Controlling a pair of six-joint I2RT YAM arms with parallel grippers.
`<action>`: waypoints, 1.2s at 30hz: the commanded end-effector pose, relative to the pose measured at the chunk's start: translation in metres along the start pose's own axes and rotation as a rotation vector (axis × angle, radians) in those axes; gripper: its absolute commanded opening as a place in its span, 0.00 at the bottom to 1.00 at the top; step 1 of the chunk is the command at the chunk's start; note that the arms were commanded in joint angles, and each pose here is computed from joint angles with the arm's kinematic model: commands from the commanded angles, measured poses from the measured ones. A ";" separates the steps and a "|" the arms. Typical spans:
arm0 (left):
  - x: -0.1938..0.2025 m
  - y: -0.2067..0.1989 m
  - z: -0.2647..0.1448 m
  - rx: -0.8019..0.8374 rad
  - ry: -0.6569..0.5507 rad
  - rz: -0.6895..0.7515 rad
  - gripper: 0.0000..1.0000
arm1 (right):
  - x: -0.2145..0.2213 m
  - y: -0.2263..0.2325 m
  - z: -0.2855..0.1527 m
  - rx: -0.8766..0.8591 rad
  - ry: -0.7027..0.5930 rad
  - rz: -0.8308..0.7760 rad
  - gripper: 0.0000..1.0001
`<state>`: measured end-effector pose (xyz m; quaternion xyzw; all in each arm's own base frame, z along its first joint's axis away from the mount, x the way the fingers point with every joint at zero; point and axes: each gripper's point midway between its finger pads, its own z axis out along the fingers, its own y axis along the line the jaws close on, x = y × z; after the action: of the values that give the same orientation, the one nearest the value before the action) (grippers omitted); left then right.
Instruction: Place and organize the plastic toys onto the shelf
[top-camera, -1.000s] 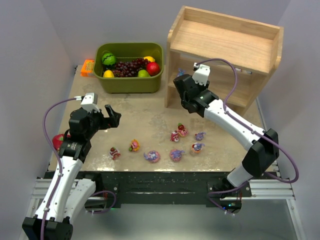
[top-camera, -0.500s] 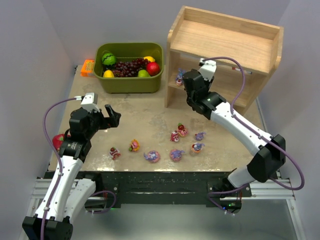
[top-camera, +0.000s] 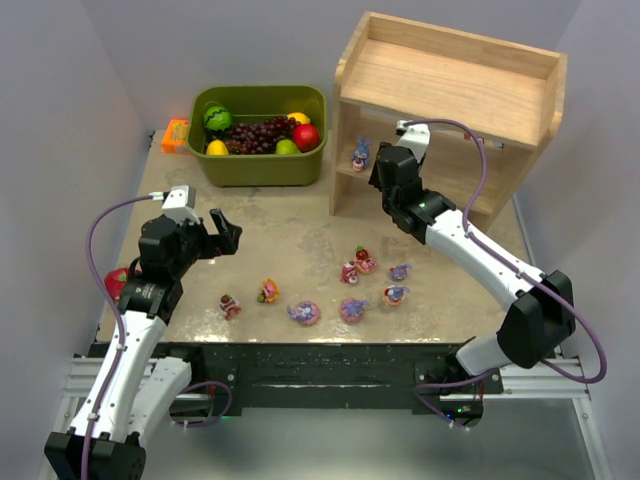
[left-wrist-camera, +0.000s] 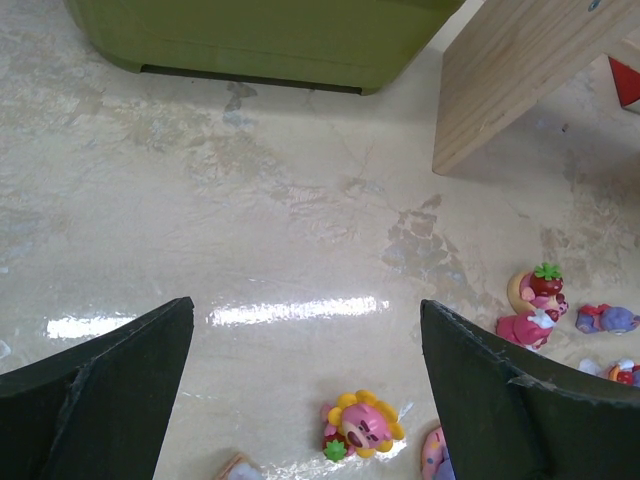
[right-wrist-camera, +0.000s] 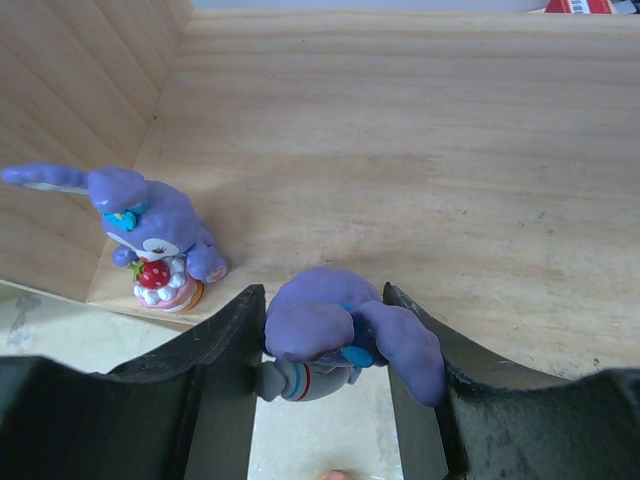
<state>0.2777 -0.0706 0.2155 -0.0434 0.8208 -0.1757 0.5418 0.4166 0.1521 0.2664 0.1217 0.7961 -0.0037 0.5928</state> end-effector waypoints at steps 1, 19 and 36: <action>-0.005 -0.001 0.000 -0.001 -0.016 0.010 0.99 | -0.023 0.004 0.005 -0.031 -0.062 0.020 0.07; -0.004 0.000 0.000 -0.004 -0.014 0.011 1.00 | -0.005 0.003 0.023 -0.076 -0.024 -0.026 0.24; -0.004 0.000 0.000 -0.006 -0.013 0.011 1.00 | 0.017 -0.009 0.036 -0.036 0.050 -0.036 0.49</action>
<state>0.2782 -0.0700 0.2143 -0.0447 0.8220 -0.1739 0.5405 0.4390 0.1470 0.2479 0.0948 0.8045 0.0113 0.5862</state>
